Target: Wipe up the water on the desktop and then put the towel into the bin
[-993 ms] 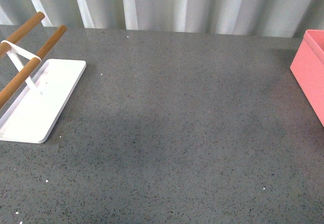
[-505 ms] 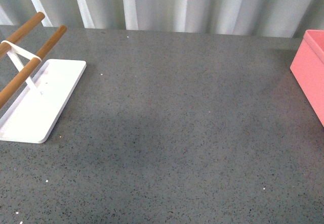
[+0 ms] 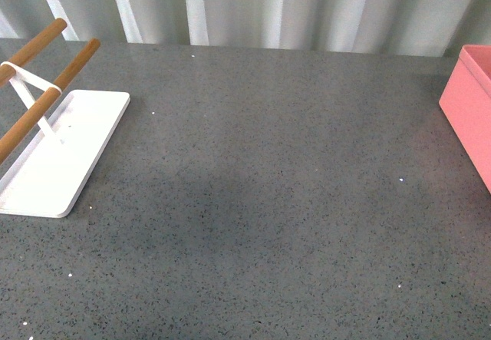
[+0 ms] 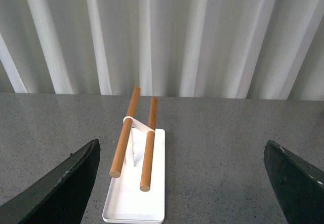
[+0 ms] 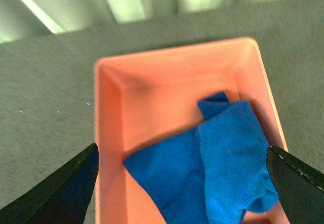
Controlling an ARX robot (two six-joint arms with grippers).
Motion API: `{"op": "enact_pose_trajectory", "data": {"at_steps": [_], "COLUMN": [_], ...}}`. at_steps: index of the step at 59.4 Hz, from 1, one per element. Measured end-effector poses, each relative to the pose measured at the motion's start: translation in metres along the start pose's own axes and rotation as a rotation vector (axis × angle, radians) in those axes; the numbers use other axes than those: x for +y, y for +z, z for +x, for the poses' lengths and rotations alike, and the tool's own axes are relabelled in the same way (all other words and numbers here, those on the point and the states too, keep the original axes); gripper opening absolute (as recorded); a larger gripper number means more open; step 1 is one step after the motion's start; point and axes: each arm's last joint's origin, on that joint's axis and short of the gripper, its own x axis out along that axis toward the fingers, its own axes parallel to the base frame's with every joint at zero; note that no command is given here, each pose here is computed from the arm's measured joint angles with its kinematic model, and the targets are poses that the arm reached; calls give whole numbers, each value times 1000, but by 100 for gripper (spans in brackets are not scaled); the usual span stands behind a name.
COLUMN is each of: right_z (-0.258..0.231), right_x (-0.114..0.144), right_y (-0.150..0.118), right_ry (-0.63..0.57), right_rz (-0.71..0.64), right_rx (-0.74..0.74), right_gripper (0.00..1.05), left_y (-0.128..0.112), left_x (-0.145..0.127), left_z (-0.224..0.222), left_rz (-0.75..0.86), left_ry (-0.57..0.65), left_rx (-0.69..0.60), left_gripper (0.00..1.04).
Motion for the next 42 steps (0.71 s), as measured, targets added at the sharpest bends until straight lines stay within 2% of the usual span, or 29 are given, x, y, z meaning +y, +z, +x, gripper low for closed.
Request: {"op": "enact_pose_trajectory", "data": {"at_steps": [10, 18, 39, 41, 42], "right_z": [-46, -88, -118, -118, -116], "right_x": [47, 83, 123, 126, 128], "right_y": [-3, -23, -68, -72, -76], "right_ry": [165, 278, 359, 340, 290], "right_rz": [-173, -315, -556, -559, -552], "right_rx": [-198, -292, -327, -329, -357], "right_gripper": [98, 98, 98, 97, 94], "left_y": [0, 0, 0, 0, 0], "left_x": [0, 0, 0, 0, 0], "left_z": [0, 0, 0, 0, 0], "left_rz": [0, 0, 0, 0, 0], "left_ry": [0, 0, 0, 0, 0], "left_rx": [0, 0, 0, 0, 0], "left_gripper": [98, 98, 98, 98, 98]}}
